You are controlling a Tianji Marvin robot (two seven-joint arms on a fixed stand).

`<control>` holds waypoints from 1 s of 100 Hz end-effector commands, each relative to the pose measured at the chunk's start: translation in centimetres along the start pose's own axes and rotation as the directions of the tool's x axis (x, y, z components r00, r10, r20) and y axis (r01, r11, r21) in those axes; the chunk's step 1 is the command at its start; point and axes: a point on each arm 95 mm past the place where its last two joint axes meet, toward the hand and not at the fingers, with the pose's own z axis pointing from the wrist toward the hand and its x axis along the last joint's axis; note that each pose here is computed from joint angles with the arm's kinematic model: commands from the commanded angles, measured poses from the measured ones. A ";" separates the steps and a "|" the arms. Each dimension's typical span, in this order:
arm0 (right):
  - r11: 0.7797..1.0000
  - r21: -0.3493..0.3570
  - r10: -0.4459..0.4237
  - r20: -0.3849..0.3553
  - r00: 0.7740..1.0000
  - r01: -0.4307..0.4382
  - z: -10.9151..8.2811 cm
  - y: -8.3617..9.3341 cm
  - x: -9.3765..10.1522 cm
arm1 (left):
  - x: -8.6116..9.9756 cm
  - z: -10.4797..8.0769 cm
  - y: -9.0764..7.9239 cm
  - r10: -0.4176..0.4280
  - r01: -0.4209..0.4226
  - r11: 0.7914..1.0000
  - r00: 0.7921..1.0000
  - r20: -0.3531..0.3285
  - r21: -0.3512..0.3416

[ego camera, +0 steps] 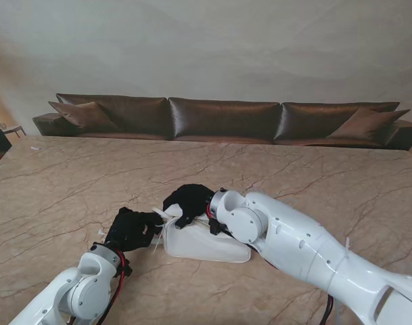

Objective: Pack the cosmetics bag

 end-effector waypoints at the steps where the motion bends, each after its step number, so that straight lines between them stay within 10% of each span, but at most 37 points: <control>1: 0.999 0.013 0.032 0.001 0.999 -0.032 -0.4 -1.2 -0.3 | 0.1 -0.2 0.2 0.004 -0.004 1.000 1.000 -0.005 -0.007; 60: 0.918 -0.264 0.305 -0.006 0.952 -0.295 -4.1 1.5 -3.2 | -0.9 -0.7 -1.6 0.076 -0.076 0.997 0.997 -0.005 0.013; 100: 0.899 -0.329 0.325 0.062 0.944 -0.288 -5.4 1.5 -4.5 | -1.3 -2.1 -2.8 0.130 -0.130 0.990 0.992 0.012 0.053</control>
